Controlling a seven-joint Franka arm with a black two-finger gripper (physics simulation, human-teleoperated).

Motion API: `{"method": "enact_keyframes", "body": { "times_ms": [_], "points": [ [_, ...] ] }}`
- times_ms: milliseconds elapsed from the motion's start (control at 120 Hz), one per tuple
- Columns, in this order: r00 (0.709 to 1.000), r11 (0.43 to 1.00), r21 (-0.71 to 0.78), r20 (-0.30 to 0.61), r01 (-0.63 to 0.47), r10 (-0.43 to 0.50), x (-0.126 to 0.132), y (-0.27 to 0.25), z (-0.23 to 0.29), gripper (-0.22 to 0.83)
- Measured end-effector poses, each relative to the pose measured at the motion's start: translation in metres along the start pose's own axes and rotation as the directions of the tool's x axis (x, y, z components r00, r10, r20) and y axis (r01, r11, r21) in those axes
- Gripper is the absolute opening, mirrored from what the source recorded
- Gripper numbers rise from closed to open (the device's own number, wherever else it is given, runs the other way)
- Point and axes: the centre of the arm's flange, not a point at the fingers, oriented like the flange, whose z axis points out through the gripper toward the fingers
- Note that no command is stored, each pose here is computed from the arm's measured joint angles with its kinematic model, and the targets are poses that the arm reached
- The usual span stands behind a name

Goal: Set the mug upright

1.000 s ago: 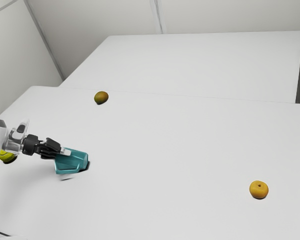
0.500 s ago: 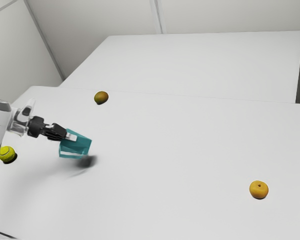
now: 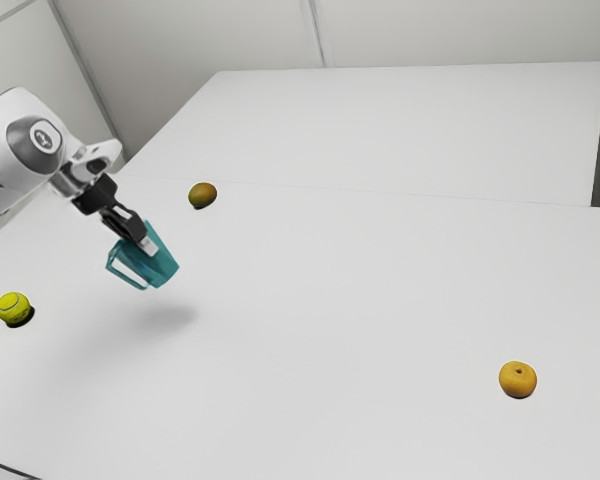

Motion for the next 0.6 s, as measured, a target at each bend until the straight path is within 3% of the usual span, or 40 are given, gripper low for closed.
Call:
{"method": "enact_keyframes", "body": {
  "times_ms": [225, 600],
  "points": [
    [0.994, 0.992, 0.123, 0.107, 0.006, -0.019, 0.018, 0.033, 0.007, -0.16],
    [0.988, 0.96, 0.276, 0.133, 0.041, -0.08, 0.031, 0.081, 0.026, -0.16]
  ]
}}
